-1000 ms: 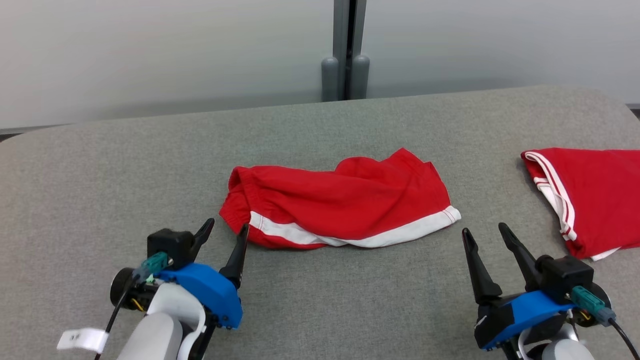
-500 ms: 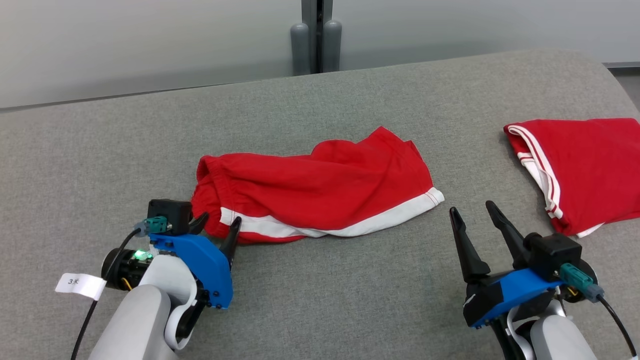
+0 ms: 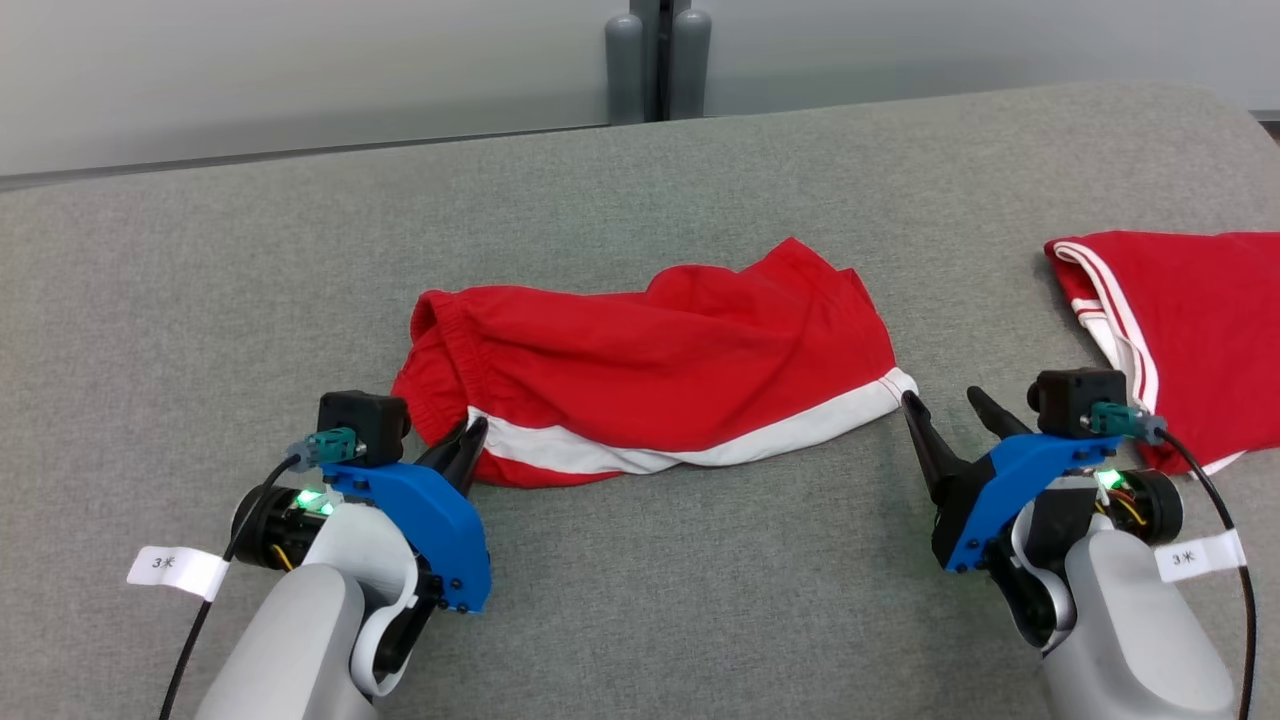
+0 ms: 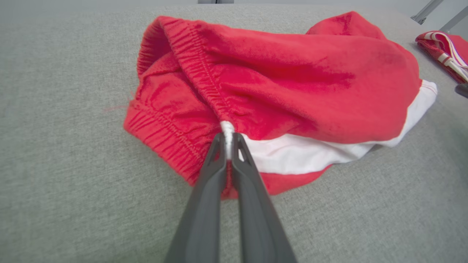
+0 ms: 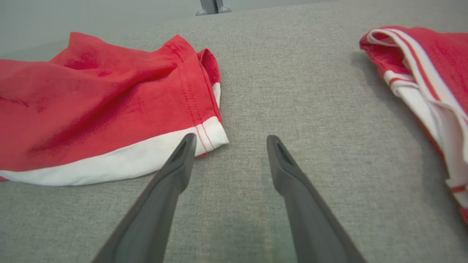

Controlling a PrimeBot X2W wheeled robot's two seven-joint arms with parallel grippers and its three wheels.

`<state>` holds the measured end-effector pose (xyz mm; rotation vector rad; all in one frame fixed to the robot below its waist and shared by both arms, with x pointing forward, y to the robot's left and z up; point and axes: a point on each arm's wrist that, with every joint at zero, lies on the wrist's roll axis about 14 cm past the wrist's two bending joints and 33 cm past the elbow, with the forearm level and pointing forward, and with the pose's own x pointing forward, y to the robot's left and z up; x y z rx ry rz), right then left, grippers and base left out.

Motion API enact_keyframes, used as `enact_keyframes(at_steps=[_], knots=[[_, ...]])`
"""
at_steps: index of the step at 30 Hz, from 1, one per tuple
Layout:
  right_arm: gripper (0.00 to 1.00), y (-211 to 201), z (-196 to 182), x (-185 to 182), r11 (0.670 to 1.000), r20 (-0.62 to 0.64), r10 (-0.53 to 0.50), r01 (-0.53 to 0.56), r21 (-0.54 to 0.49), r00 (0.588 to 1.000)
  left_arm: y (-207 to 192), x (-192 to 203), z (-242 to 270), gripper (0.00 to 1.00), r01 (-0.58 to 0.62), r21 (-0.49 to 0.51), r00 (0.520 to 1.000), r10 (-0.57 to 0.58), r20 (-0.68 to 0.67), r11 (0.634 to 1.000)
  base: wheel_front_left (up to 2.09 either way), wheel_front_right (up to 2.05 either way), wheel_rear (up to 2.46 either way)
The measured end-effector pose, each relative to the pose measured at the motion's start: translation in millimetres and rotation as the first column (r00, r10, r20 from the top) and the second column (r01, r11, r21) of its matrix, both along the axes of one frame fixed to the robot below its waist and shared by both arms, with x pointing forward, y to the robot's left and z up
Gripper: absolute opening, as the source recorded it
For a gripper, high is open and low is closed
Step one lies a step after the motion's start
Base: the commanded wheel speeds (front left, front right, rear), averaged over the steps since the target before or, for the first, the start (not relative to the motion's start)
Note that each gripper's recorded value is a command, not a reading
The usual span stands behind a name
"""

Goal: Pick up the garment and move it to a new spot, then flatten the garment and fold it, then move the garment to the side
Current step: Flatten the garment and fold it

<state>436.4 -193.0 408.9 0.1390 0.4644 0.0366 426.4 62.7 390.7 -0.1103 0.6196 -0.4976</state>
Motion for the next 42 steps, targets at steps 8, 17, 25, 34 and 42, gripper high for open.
enact_keyframes(at_steps=[8,17,25,34,42], knots=[[1.0,16,-21,13,0.999,-0.084,0.025,-0.023,0.035,0.996,-2,-2,-3,0.0,-0.008,-0.026,1.0,0.008,0.015,1.0,0.0,0.0,0.0],[0.0,24,-29,18,0.998,-0.095,0.047,-0.044,0.033,0.994,-2,1,-2,0.0,-0.018,-0.049,0.999,0.02,0.03,0.999,0.0,0.0,0.0],[0.0,16,-7,24,0.998,0.013,0.054,-0.054,-0.032,0.998,2,5,12,0.0,-0.039,-0.072,0.995,0.045,0.093,0.997,0.0,0.0,0.0],[0.0,17,76,23,0.999,0.291,0.042,-0.042,-0.007,0.956,-5,12,109,0.0,-0.075,-0.417,0.931,0.213,0.296,0.906,0.0,0.0,0.0],[0.0,-2,144,4,1.0,0.42,-0.002,-0.006,0.016,0.907,-14,0,194,0.0,0.056,-0.632,0.892,0.246,0.38,0.773,0.0,0.0,0.0]])
